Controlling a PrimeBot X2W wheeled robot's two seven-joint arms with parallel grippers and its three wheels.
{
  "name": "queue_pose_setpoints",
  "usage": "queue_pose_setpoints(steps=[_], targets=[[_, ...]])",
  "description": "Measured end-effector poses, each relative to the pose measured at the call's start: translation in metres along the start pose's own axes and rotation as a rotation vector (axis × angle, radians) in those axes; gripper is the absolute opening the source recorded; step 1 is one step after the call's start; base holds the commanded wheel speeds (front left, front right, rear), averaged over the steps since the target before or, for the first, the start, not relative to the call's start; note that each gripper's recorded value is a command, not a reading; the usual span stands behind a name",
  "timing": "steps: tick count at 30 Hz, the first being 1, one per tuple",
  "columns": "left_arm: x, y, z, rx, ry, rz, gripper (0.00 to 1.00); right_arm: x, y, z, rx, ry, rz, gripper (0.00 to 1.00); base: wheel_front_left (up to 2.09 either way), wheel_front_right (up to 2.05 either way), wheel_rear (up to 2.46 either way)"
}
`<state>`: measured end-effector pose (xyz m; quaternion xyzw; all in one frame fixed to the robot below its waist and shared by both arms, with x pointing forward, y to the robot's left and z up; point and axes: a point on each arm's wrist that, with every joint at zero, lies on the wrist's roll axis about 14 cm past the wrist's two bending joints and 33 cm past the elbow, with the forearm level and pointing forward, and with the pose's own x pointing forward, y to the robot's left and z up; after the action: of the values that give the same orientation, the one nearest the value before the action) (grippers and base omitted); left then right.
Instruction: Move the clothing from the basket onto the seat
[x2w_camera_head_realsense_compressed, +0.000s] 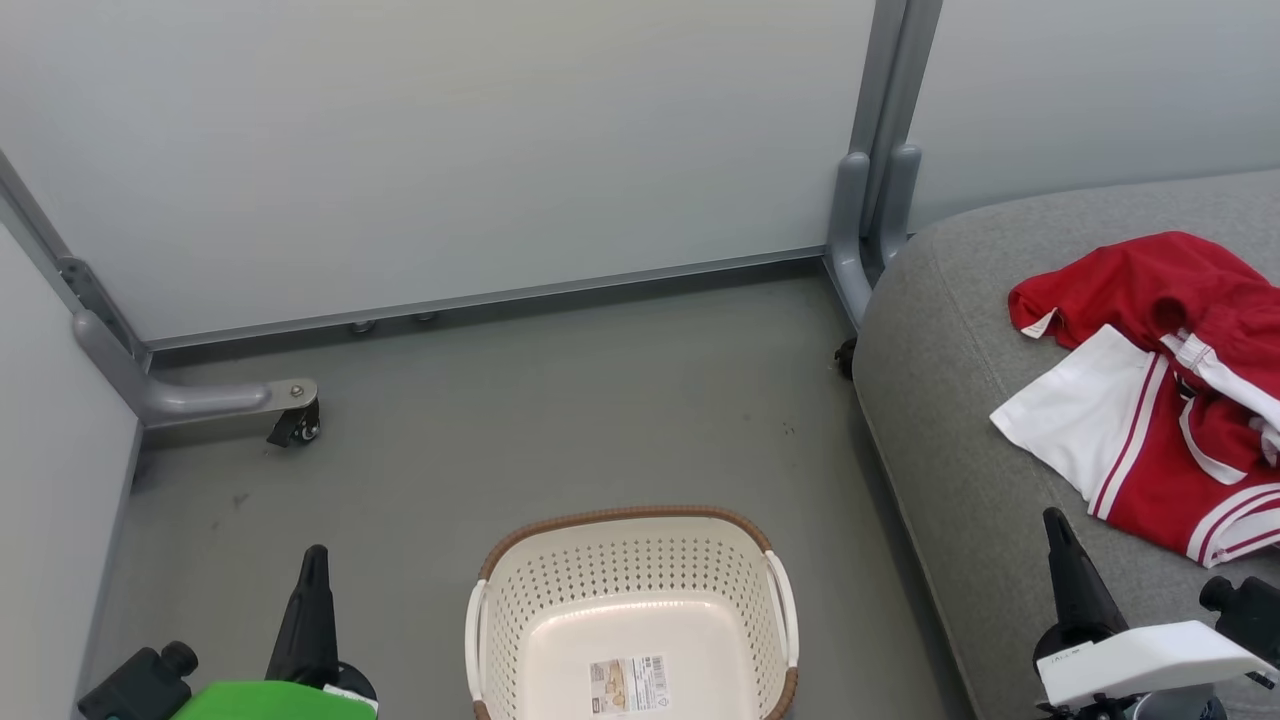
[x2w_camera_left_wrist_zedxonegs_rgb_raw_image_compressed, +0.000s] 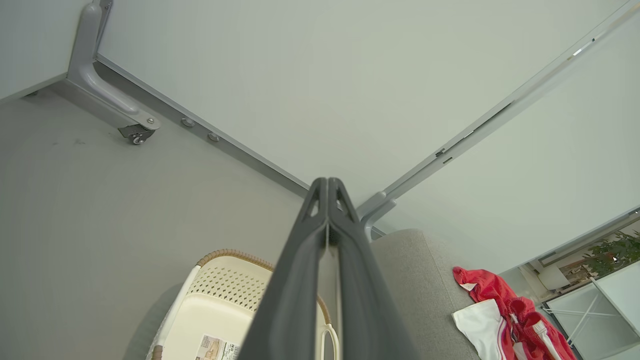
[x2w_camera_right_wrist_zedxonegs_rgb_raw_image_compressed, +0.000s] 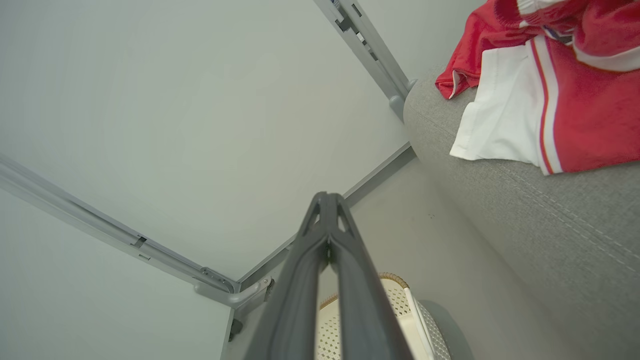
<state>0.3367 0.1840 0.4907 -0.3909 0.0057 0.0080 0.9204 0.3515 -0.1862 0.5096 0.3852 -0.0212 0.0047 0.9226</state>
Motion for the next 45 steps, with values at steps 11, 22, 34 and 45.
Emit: queue_pose_setpoints(steps=[11, 22, 34, 45], targets=[[0.008, 0.002, 0.002, -0.131, 0.006, 0.013, 0.0, 0.005, -0.005, -0.001, 0.137, 0.013, -0.022, 0.0, 0.0, 0.0, 0.0], [0.016, 0.003, 0.007, -0.252, 0.004, 0.019, 0.0, 0.012, -0.006, 0.001, 0.259, 0.017, -0.031, 0.0, 0.0, 0.0, 0.0], [0.023, 0.004, 0.009, -0.372, 0.008, 0.022, 0.0, 0.017, -0.009, 0.001, 0.378, 0.023, -0.042, 0.0, 0.0, 0.0, 0.0], [0.03, 0.004, 0.012, -0.47, 0.008, 0.021, 0.0, 0.021, -0.011, 0.001, 0.479, 0.028, -0.049, 0.0, 0.0, 0.0, 0.0]])
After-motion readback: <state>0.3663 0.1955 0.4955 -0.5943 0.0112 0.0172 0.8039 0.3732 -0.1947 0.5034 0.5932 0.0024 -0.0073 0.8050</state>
